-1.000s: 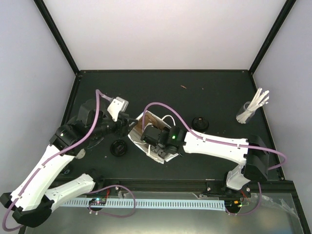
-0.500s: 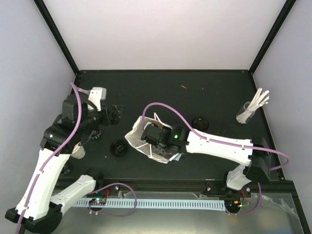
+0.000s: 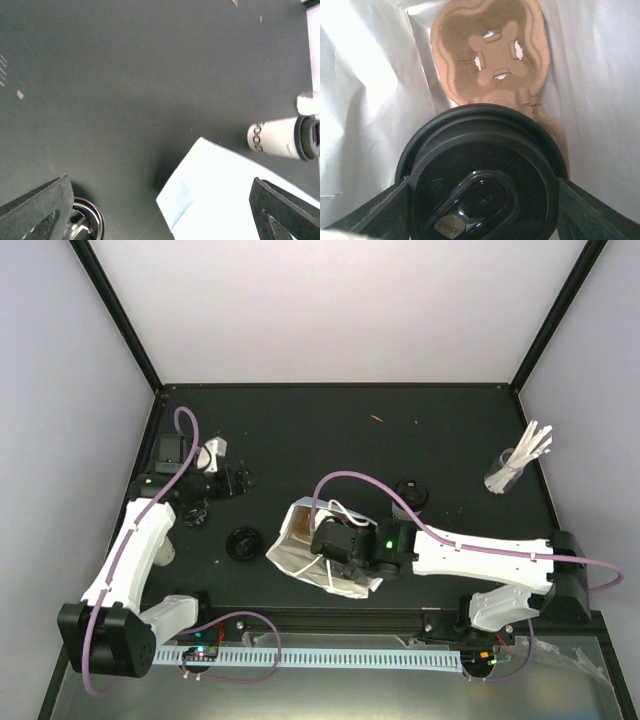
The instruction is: Pack the takeout coffee
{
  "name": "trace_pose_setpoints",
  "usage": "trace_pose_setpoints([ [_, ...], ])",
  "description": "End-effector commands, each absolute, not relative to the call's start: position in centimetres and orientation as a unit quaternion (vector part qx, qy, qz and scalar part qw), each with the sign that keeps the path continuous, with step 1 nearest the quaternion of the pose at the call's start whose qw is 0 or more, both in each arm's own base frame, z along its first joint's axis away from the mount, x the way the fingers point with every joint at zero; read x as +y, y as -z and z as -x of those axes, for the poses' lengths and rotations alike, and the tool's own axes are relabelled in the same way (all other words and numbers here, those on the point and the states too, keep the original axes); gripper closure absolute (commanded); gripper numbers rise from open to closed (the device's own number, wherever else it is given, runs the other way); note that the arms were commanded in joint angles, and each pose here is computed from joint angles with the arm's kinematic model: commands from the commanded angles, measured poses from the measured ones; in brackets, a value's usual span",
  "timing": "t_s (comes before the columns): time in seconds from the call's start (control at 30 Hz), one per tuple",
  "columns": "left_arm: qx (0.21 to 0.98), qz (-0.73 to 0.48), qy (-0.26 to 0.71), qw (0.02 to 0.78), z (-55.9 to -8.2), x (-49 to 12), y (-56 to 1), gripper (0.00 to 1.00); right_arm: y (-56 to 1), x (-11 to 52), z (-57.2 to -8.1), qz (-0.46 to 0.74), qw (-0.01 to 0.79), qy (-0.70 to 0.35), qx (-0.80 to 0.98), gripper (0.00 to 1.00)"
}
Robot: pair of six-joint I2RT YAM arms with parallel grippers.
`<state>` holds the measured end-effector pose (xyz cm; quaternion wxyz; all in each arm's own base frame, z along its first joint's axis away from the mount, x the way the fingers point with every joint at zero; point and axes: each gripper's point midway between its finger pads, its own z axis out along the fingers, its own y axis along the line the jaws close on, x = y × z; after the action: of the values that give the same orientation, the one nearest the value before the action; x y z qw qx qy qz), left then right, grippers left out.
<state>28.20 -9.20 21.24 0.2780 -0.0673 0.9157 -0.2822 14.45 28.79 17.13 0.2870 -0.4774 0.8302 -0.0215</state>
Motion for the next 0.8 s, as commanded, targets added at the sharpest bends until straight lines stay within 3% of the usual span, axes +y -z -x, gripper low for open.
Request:
trace_pose_setpoints([
  [0.0, 0.893, 0.050, 0.366, 0.257, -28.0, -12.0, -20.2, 0.01, -17.7, 28.3, -14.0, 0.445, 0.311, 0.001, 0.840, 0.46],
  [0.23, 0.893, 0.031, 0.381, 0.239, -27.8, -14.1, -17.7, 0.01, -17.9, 26.4, -13.3, 0.422, 0.338, -0.005, 0.841, 0.46],
  [0.77, 0.895, 0.033, 0.432, 0.103, -27.1, -22.2, -10.9, 0.03, -18.3, 24.0, -12.6, 0.370, 0.364, -0.028, 0.855, 0.46],
])
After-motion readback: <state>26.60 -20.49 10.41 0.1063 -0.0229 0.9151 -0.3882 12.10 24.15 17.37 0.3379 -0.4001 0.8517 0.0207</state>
